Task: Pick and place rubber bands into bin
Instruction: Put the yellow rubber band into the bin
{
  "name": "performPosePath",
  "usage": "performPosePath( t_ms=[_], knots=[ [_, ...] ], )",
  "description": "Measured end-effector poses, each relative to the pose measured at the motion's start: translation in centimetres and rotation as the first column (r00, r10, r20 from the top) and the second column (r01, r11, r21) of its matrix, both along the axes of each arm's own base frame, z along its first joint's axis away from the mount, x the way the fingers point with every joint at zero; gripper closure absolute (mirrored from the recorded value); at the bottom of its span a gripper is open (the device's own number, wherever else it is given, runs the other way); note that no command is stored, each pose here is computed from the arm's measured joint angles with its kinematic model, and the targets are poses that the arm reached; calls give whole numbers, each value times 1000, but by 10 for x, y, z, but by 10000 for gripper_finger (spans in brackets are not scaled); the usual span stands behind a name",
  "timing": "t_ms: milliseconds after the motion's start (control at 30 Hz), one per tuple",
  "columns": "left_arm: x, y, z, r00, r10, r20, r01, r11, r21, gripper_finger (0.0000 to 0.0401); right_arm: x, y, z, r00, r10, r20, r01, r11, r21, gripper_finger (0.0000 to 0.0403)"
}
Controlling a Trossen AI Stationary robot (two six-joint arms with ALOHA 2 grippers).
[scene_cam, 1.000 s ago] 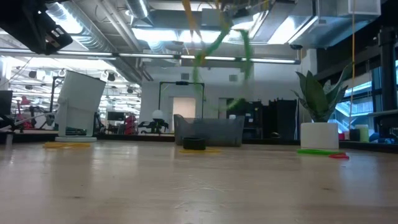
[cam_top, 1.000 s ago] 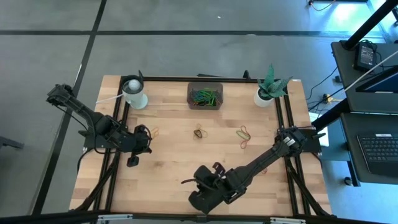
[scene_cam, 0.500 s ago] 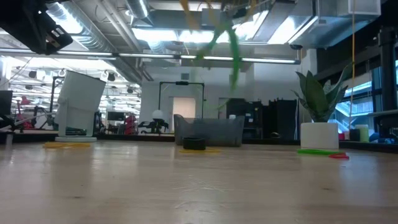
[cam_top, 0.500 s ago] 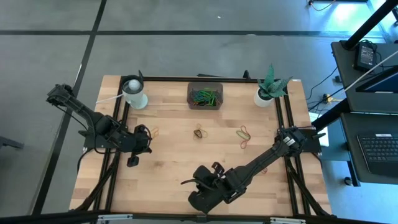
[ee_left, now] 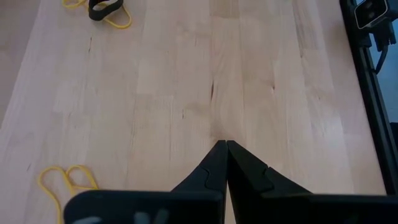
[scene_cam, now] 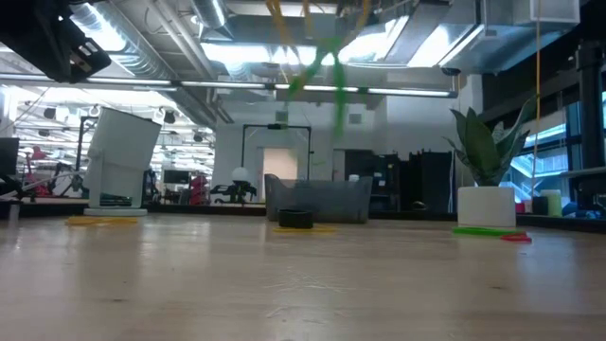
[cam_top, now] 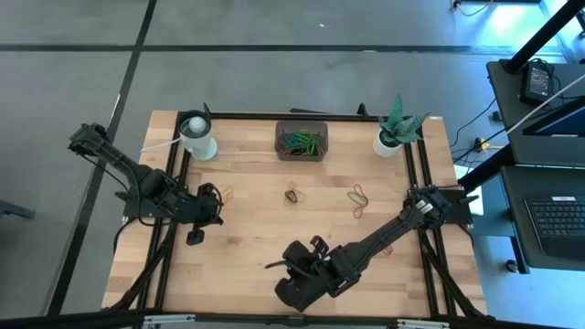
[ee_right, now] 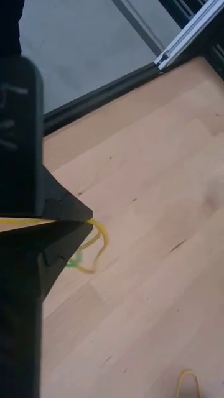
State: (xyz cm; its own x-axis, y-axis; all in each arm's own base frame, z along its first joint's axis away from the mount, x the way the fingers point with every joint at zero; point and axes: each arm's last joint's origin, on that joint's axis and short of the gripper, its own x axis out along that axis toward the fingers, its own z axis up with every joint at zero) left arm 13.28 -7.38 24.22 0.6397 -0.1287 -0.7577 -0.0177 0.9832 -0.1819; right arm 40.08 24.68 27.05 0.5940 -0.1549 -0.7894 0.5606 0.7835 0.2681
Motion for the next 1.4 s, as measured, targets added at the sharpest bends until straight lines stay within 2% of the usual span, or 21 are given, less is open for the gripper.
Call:
performPosePath(
  t_ms=[967, 1400],
  knots=[
    [0, 0, 0, 1000, 1, 1, -1, 1000, -1, 397, 2, -3, 0, 1000, -8, 0, 8, 1000, 0, 390],
    [0, 0, 0, 1000, 1, 1, -1, 1000, -1, 399, 3, -6, 0, 1000, -14, -2, 14, 1000, -1, 362]
  ],
)
